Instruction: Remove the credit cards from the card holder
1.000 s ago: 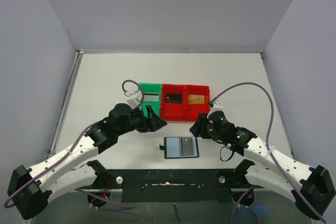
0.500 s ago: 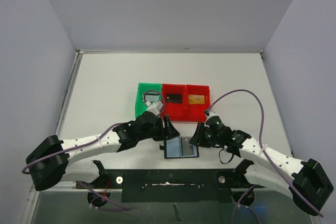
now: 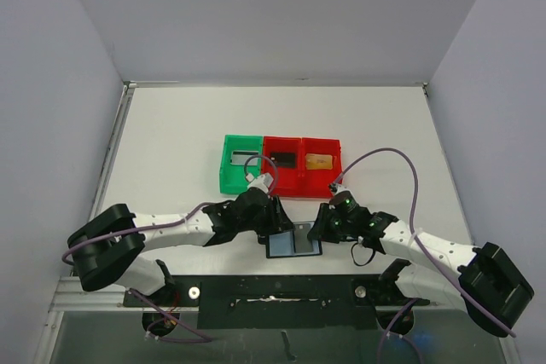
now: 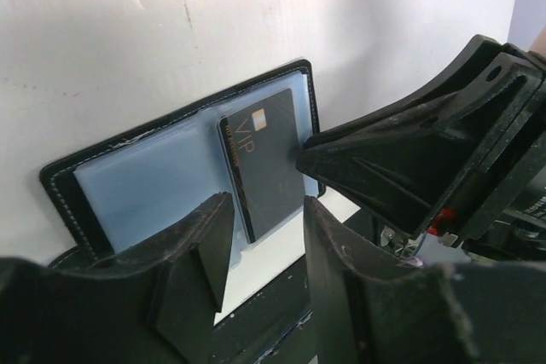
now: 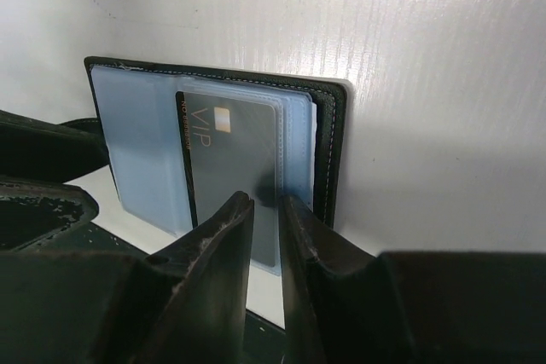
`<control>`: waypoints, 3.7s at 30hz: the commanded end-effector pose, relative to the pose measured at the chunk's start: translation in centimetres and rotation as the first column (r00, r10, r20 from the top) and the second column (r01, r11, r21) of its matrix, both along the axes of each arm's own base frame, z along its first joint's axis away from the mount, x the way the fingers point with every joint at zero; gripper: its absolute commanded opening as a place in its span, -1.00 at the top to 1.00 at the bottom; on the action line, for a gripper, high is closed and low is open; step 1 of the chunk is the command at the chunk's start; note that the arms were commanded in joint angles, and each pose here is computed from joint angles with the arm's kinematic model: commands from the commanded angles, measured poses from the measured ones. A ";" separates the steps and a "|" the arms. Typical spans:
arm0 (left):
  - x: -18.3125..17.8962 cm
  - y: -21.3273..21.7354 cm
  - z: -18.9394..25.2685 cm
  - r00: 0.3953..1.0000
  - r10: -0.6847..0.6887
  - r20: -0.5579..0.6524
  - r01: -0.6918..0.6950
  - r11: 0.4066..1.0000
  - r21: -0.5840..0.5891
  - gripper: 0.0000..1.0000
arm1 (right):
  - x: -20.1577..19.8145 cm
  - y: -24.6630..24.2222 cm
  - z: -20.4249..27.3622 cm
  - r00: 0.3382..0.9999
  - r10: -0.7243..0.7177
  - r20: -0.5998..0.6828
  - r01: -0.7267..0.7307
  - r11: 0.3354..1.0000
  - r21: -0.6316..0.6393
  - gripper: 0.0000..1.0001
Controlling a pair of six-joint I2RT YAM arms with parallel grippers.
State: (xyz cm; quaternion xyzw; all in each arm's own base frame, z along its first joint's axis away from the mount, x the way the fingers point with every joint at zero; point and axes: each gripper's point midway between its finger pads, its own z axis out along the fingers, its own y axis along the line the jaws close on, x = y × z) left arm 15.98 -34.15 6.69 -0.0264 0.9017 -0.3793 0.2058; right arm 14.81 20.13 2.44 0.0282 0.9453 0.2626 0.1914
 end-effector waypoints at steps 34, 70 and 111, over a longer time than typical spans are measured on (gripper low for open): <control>-1.0 -0.8 -3.4 0.999 0.016 -0.043 -0.017 1.000 -0.026 0.77 | 1.8 1.2 5.3 0.993 -0.028 0.118 0.005 0.981 0.192 0.56; -0.2 0.1 -3.5 1.000 0.002 0.018 -0.004 0.996 0.091 1.00 | 1.1 1.1 1.5 0.999 0.034 -0.018 -0.033 0.997 0.072 0.72; -0.9 0.8 -4.7 0.999 0.027 -0.047 -0.024 0.998 0.060 0.73 | -0.5 2.7 -2.5 0.989 0.022 -0.150 0.000 0.989 0.145 0.54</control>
